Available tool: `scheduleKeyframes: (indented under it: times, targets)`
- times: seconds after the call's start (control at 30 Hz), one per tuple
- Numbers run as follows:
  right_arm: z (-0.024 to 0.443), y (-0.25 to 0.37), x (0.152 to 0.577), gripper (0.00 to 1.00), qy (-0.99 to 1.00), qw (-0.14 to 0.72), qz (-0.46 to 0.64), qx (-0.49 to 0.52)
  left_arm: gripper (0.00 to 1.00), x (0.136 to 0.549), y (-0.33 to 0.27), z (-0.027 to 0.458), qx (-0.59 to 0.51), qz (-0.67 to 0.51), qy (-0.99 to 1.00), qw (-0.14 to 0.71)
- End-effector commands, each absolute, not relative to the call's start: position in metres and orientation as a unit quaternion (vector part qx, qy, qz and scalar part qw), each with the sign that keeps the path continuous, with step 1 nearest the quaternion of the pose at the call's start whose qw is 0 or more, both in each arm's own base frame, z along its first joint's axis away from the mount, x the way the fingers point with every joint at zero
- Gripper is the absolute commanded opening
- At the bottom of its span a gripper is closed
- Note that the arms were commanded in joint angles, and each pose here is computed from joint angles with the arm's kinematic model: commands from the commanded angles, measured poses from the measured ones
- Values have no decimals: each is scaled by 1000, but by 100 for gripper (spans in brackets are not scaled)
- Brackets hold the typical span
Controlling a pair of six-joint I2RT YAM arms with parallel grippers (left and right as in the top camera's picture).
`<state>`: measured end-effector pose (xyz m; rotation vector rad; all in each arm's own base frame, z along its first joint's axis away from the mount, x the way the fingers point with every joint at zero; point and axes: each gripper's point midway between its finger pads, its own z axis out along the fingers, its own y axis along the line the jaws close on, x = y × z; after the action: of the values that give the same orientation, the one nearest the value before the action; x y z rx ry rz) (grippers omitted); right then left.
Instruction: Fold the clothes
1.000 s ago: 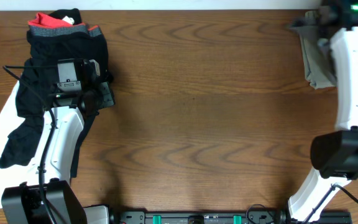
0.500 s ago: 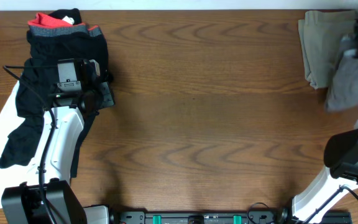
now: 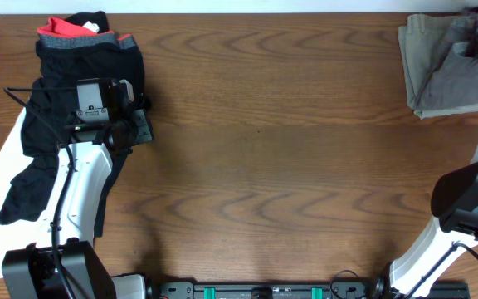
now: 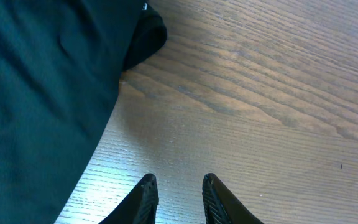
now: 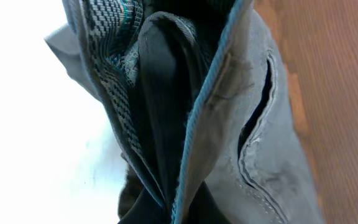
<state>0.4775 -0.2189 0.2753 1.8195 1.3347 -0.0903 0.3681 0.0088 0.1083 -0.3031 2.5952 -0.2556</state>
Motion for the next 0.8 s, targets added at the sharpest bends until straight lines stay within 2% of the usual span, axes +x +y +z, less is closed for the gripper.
scheduleKeyframes:
  times: [0.0,0.23,0.53,0.77]
  targets:
    - [280,-224,476,2,518,437,-38,734,27,373,11,113,-107,-88,955,262]
    - [268,-224,482,2,529,420,-22,737,27,375,11,114,-107,-88,954,267]
    - [215,-234,486,2,548,373,-54,747,27,379,11,116,-106,-88,951,276]
    - [198,-251,483,2,532,363,-64,762,27,380,12,117,-106,-88,951,278]
